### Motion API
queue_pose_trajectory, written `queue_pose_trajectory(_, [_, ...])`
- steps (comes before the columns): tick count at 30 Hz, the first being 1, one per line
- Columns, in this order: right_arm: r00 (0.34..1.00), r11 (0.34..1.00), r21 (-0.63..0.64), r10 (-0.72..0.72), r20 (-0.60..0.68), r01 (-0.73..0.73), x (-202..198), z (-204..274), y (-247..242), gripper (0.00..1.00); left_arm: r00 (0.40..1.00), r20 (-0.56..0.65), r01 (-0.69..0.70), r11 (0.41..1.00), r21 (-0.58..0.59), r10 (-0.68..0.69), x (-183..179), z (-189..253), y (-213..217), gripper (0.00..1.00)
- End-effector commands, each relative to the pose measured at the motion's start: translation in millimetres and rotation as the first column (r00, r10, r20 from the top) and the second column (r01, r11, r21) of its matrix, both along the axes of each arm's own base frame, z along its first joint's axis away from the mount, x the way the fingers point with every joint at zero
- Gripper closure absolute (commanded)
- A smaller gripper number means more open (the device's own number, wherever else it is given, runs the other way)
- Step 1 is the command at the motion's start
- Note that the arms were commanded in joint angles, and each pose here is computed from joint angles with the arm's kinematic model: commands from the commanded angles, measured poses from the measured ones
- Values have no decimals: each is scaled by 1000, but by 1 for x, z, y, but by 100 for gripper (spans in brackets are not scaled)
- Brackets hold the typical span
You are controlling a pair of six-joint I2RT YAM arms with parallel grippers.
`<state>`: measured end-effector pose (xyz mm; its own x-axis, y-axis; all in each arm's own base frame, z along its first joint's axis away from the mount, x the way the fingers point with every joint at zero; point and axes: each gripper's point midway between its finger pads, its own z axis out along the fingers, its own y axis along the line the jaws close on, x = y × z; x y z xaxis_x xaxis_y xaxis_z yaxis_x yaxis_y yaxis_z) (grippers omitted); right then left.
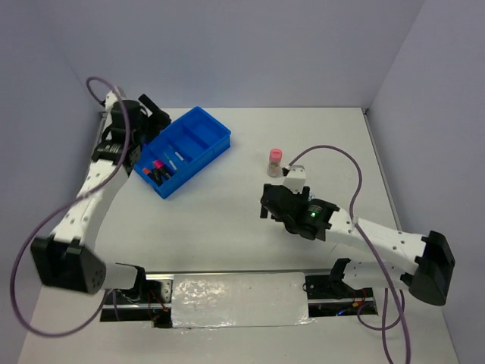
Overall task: Sort the stationery into containers
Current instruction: Place the pen in the storage box, then pick up the pen from the center of the board.
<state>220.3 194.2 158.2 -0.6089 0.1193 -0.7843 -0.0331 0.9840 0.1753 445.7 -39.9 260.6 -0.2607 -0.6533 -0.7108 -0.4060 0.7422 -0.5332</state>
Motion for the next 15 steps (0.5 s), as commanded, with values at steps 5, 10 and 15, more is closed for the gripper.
queue_pose_trajectory(5, [952,958,-51,-288,-108,284,16,-75,-50,36,948,56,309,947,82,-314,-122,20,-34,1])
queue_pose_trajectory(10, [951,959,-3,-280,-133,282,24,-94,-49,45,907,-47,420,898,135,-417,-161,-18,-36,1])
queue_pose_trajectory(15, [942,954,-40,-301,-147,298,33,-101,-44,46,898,-96,440,880,178,-430,-176,-33,-29,1])
